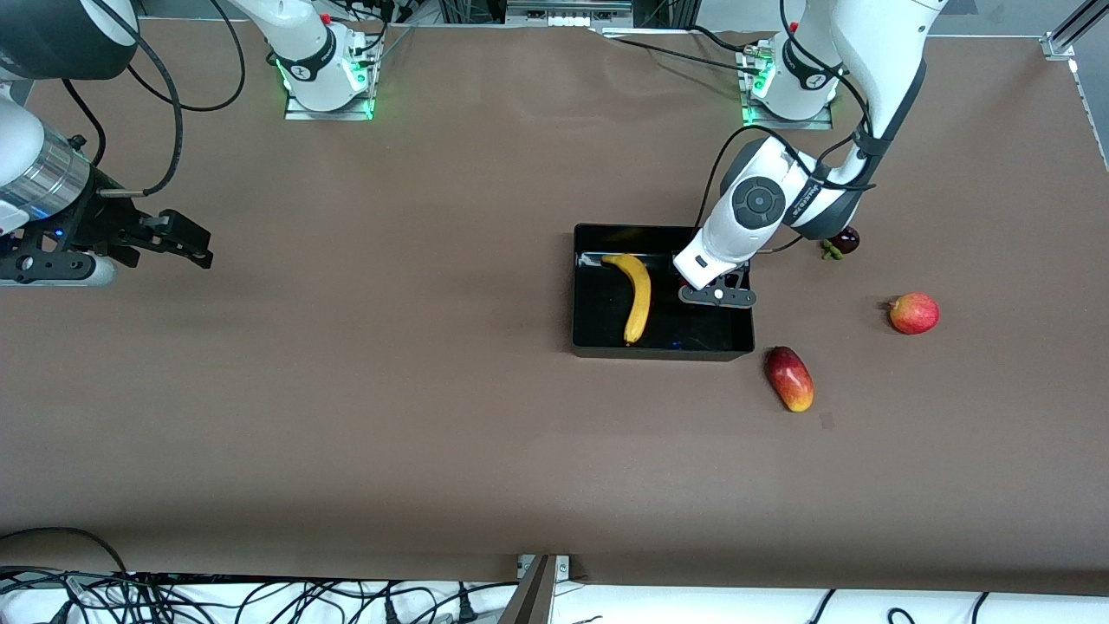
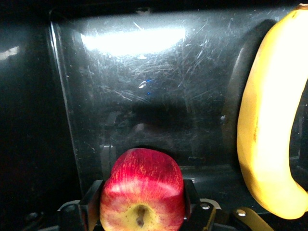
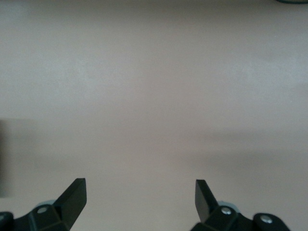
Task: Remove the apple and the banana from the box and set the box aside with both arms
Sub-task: 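Lower the left gripper and grasp the red apple in the tray, then lift the red apple out and place it beside the tray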
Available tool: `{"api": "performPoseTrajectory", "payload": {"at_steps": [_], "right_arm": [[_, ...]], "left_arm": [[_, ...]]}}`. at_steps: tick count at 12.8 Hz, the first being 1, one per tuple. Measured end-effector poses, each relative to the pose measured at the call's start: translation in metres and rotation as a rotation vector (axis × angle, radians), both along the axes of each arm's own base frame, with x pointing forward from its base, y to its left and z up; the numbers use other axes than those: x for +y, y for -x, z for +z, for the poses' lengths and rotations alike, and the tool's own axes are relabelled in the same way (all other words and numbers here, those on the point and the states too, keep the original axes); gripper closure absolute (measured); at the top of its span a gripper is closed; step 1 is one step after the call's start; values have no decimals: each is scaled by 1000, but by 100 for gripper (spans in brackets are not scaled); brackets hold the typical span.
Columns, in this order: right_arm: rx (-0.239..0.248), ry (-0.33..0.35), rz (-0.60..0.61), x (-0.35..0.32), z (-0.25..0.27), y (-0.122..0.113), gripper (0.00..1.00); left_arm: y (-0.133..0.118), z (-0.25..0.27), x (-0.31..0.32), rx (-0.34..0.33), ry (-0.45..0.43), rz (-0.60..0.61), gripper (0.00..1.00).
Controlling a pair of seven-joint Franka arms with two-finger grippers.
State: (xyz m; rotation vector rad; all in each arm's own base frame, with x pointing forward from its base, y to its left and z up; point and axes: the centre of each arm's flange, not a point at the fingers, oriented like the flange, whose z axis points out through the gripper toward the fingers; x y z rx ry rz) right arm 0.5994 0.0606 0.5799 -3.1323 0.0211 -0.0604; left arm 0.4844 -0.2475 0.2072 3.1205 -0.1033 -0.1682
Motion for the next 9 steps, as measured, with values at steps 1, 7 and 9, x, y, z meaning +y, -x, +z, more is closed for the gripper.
{"api": "performPoseTrajectory", "payload": {"at_steps": [1,7,9], "right_arm": [[0,0,0,0,0,0,0],[1,0,0,0,0,0,0],[1,0,0,0,0,0,0]], "left_arm": [[0,0,0,0,0,1,30],[-4,4,-2,-6,1,23,30],[-16,19,-6,12,-16,23,30]]}}
